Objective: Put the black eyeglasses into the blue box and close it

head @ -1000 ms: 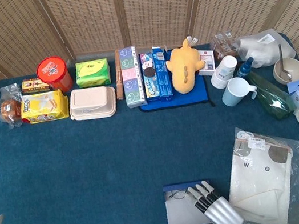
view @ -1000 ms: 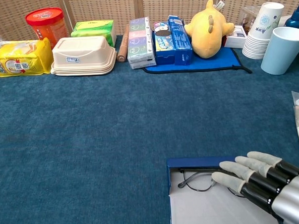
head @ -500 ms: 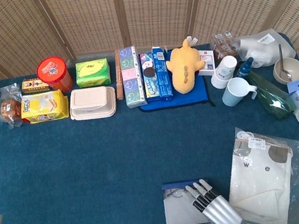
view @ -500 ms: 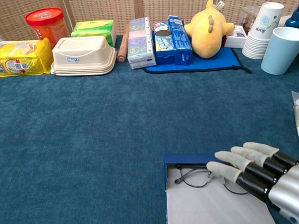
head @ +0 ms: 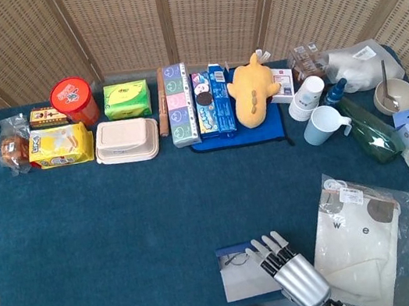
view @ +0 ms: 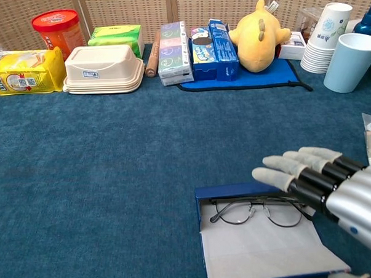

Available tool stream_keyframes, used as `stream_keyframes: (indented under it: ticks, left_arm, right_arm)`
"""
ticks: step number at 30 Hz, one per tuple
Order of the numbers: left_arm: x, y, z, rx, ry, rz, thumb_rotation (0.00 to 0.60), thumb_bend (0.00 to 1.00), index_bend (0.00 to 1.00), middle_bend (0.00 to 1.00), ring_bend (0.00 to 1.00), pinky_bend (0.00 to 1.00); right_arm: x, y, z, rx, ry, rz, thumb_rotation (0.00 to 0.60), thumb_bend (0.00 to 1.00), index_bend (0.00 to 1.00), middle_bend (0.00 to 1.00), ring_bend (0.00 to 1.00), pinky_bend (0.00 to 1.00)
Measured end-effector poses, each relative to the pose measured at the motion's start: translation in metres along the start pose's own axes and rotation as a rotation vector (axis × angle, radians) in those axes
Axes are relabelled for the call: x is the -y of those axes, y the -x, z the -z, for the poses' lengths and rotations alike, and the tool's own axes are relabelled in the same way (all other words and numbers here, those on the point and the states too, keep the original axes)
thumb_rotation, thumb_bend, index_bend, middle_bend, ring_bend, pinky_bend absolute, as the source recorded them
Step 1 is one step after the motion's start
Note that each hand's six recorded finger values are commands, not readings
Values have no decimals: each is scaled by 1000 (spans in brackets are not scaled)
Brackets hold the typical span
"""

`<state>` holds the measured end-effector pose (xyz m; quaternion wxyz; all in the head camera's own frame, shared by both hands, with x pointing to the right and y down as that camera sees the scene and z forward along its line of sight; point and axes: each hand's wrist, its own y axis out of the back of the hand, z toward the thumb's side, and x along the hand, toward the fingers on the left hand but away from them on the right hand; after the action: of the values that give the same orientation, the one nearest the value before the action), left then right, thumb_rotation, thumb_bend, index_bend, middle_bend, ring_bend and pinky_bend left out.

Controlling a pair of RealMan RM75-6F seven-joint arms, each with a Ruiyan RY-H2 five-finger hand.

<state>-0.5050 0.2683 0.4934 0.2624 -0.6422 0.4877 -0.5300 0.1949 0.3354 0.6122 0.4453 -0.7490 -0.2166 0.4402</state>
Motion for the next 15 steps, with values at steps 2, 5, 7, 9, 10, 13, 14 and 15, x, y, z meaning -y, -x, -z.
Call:
stream_keyframes:
  ticks: [2,5,7,9,10,13,14,15]
  left_arm:
    - [0,0,1,-1,1,0,587,282,64,96,70,0]
    - [1,0,1,-1,2,0,590,282,63,96,70,0]
    - [1,0,2,-3,2,1,591,282,63,97,70,0]
    - [2,0,4,-7,2,3,587,283,63,97,70,0]
    - [3,1,4,-9,3,4,588,282,63,97,70,0]
    - [2,1,6,-13,2,2,587,282,63,97,70,0]
    - [2,1,7,-14,2,2,587,282,63,97,70,0]
    - [2,1,7,-15,2,1,584,282,63,97,70,0]
  right_arm:
    - [-2,4,2,4,-1,5,599,115,0,0,0,54]
    - [-4,8,3,3,0,9,600,112,0,0,0,58]
    - [-6,10,3,2,0,12,600,120,0,1,0,60]
    - [-6,12,2,0,-1,15,600,139,31,12,0,63]
    - [-6,13,2,0,-1,13,600,148,56,18,0,63]
    - [-5,17,-1,-6,-2,8,600,200,177,48,0,67]
    - [-4,19,-3,-10,0,7,600,221,216,58,3,68]
    - [-4,20,-3,-12,0,8,600,241,254,69,9,71]
